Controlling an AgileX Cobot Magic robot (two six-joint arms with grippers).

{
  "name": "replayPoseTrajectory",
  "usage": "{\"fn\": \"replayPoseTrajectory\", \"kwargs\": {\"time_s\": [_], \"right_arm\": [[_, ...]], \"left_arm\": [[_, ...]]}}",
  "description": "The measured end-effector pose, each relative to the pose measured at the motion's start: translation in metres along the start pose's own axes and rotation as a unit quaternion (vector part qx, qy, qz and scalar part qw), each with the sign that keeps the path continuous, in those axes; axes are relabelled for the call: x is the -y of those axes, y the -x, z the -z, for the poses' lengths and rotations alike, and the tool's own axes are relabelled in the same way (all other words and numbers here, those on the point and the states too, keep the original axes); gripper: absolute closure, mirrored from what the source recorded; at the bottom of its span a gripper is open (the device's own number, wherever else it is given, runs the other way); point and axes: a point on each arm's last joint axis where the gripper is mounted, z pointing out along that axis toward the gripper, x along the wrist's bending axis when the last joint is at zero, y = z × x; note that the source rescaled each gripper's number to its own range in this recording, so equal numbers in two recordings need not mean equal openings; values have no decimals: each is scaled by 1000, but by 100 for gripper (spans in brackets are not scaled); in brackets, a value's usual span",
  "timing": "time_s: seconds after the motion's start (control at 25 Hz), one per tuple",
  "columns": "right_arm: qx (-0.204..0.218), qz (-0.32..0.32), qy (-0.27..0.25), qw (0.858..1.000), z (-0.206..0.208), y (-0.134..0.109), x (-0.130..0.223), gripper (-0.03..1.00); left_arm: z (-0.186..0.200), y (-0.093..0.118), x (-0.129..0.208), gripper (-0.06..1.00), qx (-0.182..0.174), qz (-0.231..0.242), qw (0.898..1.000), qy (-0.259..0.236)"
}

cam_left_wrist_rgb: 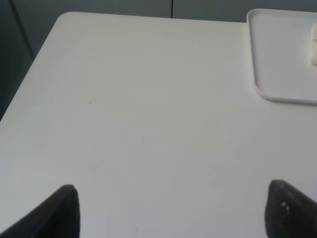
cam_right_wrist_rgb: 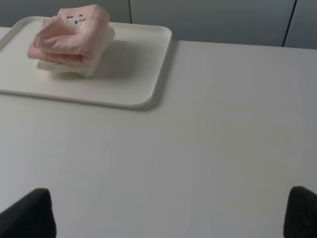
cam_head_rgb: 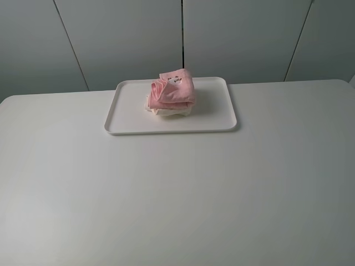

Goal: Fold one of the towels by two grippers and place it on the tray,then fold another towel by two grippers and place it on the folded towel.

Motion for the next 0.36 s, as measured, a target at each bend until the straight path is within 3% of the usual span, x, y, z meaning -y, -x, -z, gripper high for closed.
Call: {"fn": "replayPoseTrajectory", "kwargs": {"time_s": [0.36], "right_arm": [[0,0,0,1000,0,0,0,-3]], "left_arm": [[0,0,0,-3,0,0,1000,0]]}}
